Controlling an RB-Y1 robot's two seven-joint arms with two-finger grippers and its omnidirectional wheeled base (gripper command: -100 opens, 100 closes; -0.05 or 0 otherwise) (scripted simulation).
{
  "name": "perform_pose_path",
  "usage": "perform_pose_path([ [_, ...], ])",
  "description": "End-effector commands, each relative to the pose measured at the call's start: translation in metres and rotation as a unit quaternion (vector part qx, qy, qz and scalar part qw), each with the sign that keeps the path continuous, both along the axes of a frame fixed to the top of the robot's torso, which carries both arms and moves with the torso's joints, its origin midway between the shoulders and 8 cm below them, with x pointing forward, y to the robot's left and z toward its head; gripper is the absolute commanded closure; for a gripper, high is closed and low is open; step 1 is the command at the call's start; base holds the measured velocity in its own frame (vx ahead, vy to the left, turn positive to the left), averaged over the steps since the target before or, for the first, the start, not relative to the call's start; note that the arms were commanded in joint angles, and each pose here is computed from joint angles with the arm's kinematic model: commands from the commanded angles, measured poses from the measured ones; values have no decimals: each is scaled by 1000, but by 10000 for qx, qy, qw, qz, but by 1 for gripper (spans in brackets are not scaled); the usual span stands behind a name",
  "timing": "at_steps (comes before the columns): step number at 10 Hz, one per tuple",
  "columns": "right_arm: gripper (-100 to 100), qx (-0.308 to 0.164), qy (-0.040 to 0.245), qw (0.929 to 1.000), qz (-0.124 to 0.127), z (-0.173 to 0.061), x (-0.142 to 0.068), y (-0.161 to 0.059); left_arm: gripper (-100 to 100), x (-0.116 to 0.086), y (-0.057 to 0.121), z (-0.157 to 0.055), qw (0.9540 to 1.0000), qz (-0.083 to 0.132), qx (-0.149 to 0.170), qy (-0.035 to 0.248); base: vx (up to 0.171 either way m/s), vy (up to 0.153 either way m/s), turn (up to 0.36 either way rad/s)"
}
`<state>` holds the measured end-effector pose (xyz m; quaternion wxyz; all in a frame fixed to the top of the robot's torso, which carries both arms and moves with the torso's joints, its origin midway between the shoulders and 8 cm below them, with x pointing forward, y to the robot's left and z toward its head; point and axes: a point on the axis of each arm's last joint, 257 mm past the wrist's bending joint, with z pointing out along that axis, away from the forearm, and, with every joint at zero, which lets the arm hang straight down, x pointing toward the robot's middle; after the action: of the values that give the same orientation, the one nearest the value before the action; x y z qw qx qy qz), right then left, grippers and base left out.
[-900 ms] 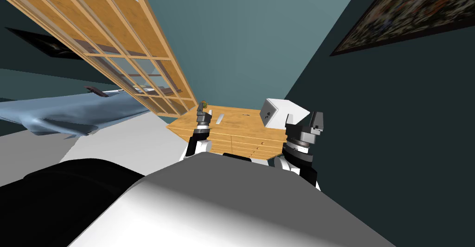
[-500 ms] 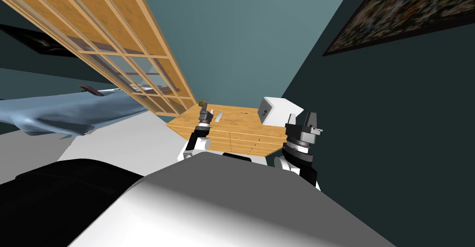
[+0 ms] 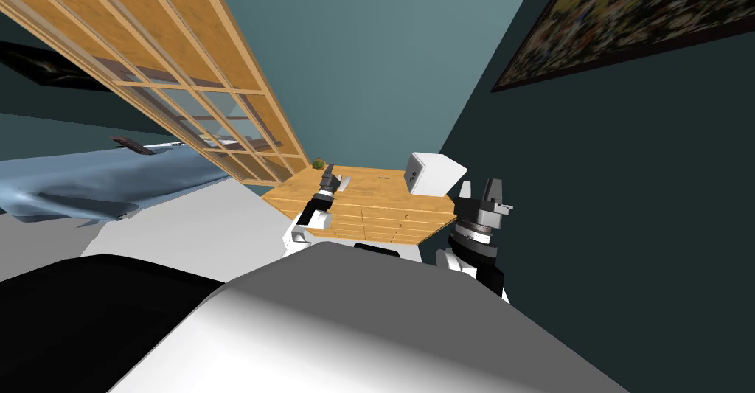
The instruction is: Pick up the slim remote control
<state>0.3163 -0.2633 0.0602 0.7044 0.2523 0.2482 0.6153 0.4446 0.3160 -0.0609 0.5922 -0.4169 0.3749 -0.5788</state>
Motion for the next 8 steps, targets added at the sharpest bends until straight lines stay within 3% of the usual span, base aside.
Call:
perform_pose_path([
  [1,0,0,0,10000,0,0,0,0,-100,18,10,-10,9996,-85,-92,240,-46,-45,-96],
  [2,0,0,0,10000,0,0,0,0,-100,19,12,-16,9994,-71,-102,326,-39,-33,-28],
  [8,0,0,0,10000,0,0,0,0,-100,67,60,-44,9924,-43,-505,1124,-37,-40,-69],
])
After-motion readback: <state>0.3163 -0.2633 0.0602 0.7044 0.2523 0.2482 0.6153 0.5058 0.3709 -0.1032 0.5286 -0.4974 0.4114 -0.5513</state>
